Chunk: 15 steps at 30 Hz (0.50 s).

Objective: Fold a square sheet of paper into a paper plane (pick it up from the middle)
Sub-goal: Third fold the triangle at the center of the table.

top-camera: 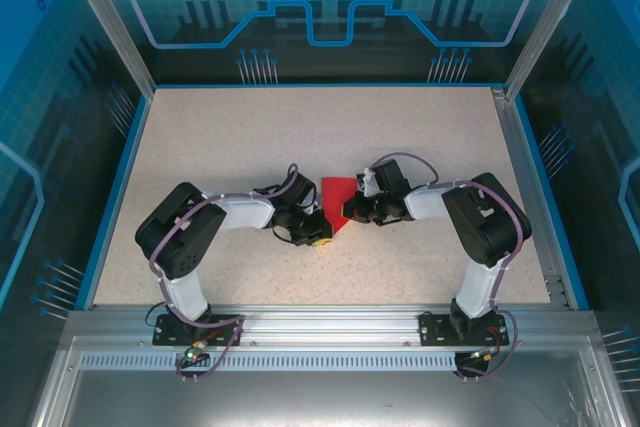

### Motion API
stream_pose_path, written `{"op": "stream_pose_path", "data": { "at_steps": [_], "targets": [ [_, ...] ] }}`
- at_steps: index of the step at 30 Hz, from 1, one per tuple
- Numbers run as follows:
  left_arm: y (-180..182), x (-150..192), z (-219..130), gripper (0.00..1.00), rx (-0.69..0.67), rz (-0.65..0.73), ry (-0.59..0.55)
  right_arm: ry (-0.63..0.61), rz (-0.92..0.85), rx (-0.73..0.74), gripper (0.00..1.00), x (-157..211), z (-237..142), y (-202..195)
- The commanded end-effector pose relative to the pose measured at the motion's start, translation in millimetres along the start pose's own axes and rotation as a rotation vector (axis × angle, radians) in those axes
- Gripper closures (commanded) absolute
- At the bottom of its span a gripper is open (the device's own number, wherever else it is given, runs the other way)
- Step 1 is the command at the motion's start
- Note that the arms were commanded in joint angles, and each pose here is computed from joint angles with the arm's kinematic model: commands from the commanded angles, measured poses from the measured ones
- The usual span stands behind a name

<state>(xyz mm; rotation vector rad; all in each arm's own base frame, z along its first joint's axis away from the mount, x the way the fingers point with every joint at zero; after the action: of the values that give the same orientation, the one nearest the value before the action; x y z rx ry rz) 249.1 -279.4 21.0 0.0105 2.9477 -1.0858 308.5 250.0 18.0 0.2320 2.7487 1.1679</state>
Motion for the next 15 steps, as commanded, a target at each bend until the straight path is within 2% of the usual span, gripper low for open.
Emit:
{"op": "stream_pose_path", "data": {
  "at_steps": [1, 9, 15],
  "targets": [
    [40.0, 37.2, -3.7, 0.86, -0.136, -0.070, 0.113, 0.013, 0.053, 0.184, 1.00, 11.4, 6.5, -48.1],
    [38.6, 42.2, -18.5, 0.88, -0.148, -0.055, 0.082, 0.011, 0.055, 0.173, 1.00, 10.2, 5.6, -43.7],
    [6.9, 13.5, -40.0, 0.87, -0.088, 0.024, -0.050, -0.005, 0.065, 0.153, 1.00, 8.4, 1.9, -37.3]
  ]
}}
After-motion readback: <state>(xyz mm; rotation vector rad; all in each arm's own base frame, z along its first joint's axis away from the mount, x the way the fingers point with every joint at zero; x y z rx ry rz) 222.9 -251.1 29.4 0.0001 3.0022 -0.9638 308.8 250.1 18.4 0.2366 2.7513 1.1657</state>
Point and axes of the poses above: each hand's point on the last joint's axis, 136 mm out from that joint toward the fingers, its own z axis out along the fingers, its own y axis along the line the jaws close on, x = y × z, the point moved 1 cm from there along -z, back along the fingers, and after that the axes turned 9 degrees about z, right-handed, at the moved point
